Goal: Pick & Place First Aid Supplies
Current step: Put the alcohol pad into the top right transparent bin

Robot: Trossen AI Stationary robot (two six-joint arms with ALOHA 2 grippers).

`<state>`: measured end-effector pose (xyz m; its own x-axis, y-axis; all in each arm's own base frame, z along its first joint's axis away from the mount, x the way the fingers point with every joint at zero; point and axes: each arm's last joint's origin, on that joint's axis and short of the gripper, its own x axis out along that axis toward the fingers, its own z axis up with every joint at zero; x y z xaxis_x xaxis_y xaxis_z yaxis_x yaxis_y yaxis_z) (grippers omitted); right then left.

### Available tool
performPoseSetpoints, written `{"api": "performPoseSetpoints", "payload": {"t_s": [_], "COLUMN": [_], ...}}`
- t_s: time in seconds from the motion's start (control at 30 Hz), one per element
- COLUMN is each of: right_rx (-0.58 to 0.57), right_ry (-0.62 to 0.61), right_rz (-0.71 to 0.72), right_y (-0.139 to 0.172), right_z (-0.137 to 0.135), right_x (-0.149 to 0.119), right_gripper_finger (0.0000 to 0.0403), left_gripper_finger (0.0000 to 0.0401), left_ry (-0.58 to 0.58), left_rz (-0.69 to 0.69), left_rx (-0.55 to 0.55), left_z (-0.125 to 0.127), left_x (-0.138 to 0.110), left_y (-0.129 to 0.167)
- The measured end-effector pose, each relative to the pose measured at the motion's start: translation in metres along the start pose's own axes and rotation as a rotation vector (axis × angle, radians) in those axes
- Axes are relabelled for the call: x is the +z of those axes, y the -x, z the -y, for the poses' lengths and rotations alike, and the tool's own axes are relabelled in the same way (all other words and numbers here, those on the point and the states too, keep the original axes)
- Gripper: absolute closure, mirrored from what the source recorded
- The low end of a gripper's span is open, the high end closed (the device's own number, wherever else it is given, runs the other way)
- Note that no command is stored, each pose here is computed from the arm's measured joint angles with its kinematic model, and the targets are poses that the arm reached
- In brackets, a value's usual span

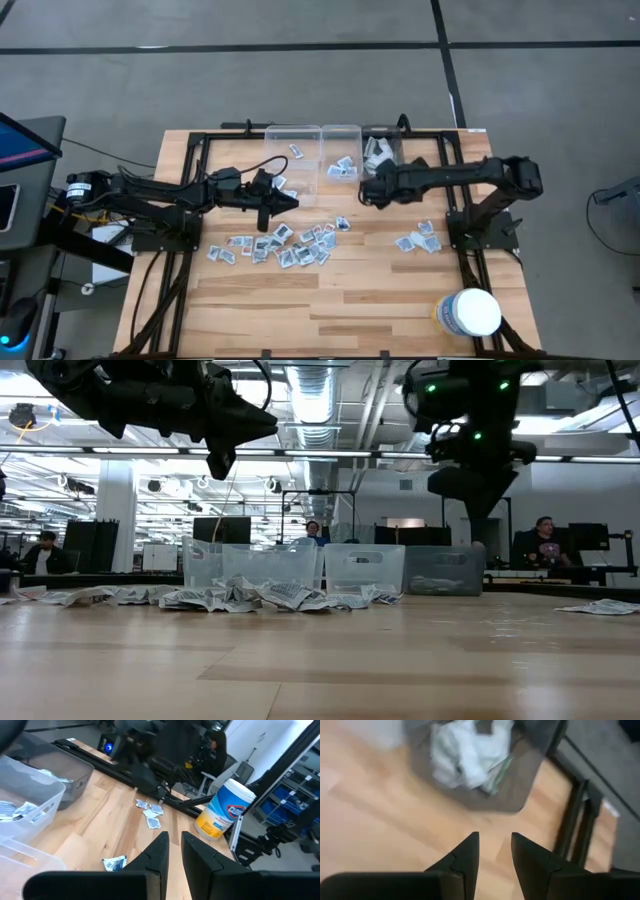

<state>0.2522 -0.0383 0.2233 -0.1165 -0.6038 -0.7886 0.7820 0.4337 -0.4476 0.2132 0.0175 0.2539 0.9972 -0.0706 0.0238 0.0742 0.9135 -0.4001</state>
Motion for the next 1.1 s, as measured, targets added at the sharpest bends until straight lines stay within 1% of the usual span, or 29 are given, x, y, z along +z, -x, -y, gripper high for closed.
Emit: {"api": "performPoseSetpoints", "payload": {"t_s": [0.1,0.27,0.4,0.5,0.6,0.67,0.8,1.0,1.1], "right_rx": [0.033,0.089,0.167,0.223,0.218,0.194,0.147,0.077,0.065], "right_ry": [-0.031,-0.141,-0.237,-0.246,-0.211,-0.188,-0.182,-0.169,-0.147], "right_rz": [-0.002,-0.051,-0.095,-0.113,-0.142,-0.189,-0.28,-0.34,-0.363], "right_y": [0.006,0.007,0.009,0.009,0.007,0.0,-0.009,-0.009,-0.009], "right_z": [0.0,0.008,0.009,0.004,0.0,-0.003,-0.008,-0.011,-0.011], "right_x": [-0.017,-0.05,-0.073,-0.084,-0.091,-0.097,-0.107,-0.12,-0.128], "right_gripper_finger": [0.0295,0.0296,0.0296,0.0296,0.0296,0.0296,0.0296,0.0296,0.0296], "left_gripper_finger": [0.035,0.035,0.035,0.035,0.035,0.035,0.035,0.035,0.035], "left_ry": [0.0,0.0,-0.005,-0.019,-0.019,-0.019,-0.019,-0.019,-0.019], "left_rz": [0.004,0.014,0.021,0.028,0.03,0.032,0.033,0.032,0.033], "left_rx": [0.017,0.039,0.055,0.073,0.079,0.085,0.084,0.085,0.085], "left_z": [-0.001,-0.001,-0.002,-0.002,-0.002,-0.003,-0.003,-0.003,-0.003], "left_x": [0.0,0.0,0.0,0.001,0.001,0.001,0.001,0.001,0.001], "left_y": [0.0,0.0,0.0,0.0,0.0,0.0,0.0,0.0,0.0]}}
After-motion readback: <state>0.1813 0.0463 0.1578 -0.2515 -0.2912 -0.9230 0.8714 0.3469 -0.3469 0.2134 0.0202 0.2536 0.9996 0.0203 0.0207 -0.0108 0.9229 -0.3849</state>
